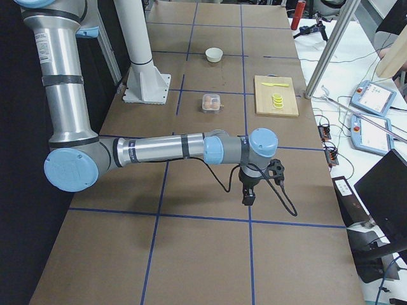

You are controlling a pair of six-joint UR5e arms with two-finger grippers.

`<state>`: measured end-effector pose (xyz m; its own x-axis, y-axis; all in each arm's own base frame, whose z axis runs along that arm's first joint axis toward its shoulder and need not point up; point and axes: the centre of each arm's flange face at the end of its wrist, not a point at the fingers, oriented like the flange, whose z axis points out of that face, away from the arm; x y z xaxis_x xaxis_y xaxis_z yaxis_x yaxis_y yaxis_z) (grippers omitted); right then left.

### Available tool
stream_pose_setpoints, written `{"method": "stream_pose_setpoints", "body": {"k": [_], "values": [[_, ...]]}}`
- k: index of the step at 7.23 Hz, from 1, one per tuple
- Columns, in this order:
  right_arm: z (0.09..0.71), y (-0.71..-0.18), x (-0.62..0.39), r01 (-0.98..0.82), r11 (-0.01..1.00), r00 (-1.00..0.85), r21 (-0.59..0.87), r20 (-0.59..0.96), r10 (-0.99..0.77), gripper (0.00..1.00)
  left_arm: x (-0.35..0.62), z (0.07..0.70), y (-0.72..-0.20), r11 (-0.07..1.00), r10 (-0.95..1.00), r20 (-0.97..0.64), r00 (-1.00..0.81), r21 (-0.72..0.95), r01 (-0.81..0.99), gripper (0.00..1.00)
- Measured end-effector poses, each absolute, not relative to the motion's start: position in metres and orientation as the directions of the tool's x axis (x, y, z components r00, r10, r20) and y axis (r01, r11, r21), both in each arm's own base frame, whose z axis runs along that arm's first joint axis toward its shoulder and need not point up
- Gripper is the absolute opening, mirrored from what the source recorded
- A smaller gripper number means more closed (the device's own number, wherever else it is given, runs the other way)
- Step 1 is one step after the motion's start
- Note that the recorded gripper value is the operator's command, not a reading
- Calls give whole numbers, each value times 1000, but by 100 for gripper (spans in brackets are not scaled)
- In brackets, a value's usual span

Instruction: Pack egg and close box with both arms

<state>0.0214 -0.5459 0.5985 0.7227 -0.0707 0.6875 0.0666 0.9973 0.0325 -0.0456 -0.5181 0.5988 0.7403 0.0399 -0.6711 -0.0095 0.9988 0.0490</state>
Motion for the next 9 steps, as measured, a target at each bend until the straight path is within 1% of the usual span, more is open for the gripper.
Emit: {"method": "stream_pose_setpoints", "body": {"k": [9], "values": [[603, -546, 21, 67, 998, 724, 21, 687, -63, 100, -46, 602, -517, 999, 36, -672, 740, 42, -10, 100]]}}
